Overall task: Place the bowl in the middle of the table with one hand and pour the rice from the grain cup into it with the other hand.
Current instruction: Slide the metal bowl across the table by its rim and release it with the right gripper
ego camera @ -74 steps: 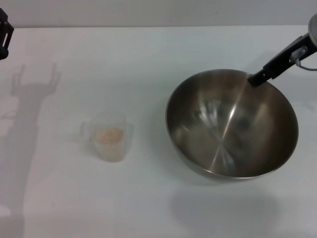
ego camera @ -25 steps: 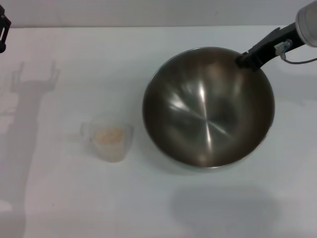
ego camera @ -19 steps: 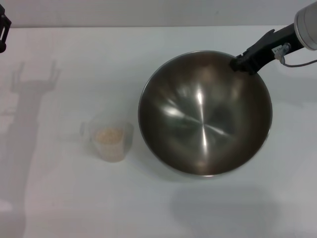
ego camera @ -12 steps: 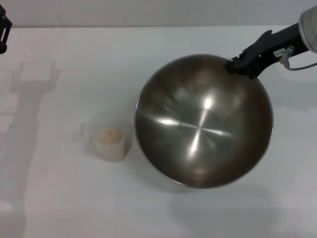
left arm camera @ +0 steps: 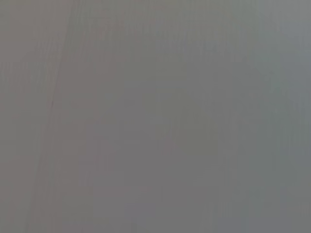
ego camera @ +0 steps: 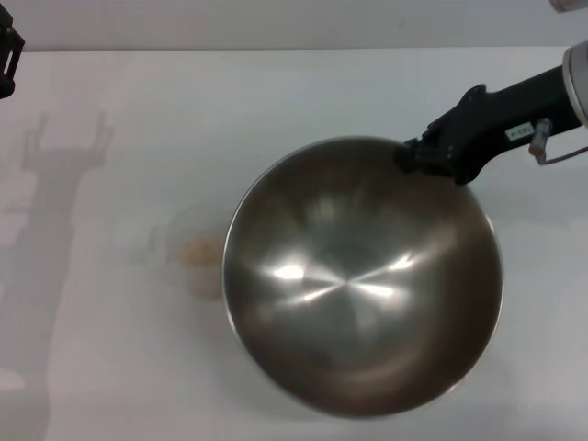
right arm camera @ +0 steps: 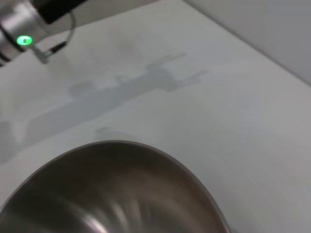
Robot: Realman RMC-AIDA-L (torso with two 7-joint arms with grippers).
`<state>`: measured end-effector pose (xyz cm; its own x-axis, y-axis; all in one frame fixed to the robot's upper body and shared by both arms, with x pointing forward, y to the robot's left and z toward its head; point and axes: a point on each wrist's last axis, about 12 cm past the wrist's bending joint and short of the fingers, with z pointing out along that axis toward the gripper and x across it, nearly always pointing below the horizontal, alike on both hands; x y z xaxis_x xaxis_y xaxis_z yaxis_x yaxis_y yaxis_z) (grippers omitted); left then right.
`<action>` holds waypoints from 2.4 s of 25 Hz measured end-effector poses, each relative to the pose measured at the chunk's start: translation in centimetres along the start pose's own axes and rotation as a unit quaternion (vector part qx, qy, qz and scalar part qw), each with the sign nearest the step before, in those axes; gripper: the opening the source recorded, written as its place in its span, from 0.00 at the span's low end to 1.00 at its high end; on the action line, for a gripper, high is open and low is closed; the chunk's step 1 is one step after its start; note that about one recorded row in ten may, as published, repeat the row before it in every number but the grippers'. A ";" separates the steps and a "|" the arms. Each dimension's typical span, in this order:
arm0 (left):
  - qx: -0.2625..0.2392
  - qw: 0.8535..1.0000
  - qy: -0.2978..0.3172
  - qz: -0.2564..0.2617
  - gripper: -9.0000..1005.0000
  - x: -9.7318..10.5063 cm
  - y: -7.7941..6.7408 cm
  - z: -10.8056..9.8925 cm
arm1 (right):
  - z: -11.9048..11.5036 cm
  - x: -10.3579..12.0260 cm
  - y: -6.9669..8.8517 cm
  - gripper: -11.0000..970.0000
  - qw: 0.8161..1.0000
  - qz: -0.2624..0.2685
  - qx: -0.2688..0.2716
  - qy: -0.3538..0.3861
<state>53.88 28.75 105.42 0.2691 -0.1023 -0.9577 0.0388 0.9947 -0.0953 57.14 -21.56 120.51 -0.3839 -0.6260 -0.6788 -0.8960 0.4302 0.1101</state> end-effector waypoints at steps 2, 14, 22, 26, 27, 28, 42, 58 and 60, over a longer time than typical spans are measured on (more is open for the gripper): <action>0.001 1.000 -0.001 -0.001 0.83 0.0 -0.1 0.0 | 0.2 0.0 0.1 0.03 1.000 0.000 -0.007 0.000; 0.000 1.000 0.000 0.000 0.82 0.0 0.0 0.0 | 2.9 0.3 0.9 0.03 0.997 0.002 -0.065 0.028; 0.000 1.000 0.000 0.000 0.82 0.0 0.0 0.0 | 3.7 0.3 0.6 0.03 0.996 0.011 -0.076 0.042; 0.000 1.000 -0.001 -0.001 0.82 0.0 -0.1 0.1 | 4.1 0.6 0.4 0.03 0.995 0.018 -0.075 0.060; 0.000 1.000 -0.001 -0.002 0.82 0.0 -0.1 0.1 | 4.1 0.7 0.4 0.03 0.995 0.018 -0.075 0.061; 0.000 1.000 -0.001 -0.002 0.82 0.0 -0.1 0.1 | 4.2 0.7 0.3 0.03 0.995 0.017 -0.074 0.062; 0.000 1.000 -0.002 -0.003 0.82 0.0 -0.2 0.1 | 5.1 1.4 -0.4 0.08 0.993 0.033 -0.060 0.093; 0.001 1.000 -0.004 -0.004 0.82 -0.1 -0.2 0.3 | 4.7 0.3 -1.3 0.38 0.997 0.018 -0.009 0.080; -0.003 1.000 -0.005 -0.004 0.82 -0.2 -0.1 0.3 | 4.7 -0.3 -1.3 0.43 0.998 0.013 -0.009 0.064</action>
<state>54.13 28.66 105.67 0.2788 -0.1100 -0.9540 0.0349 0.9939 -0.1044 59.41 -18.89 117.16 -0.4322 -0.6930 -0.5771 -0.8884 0.4372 0.1403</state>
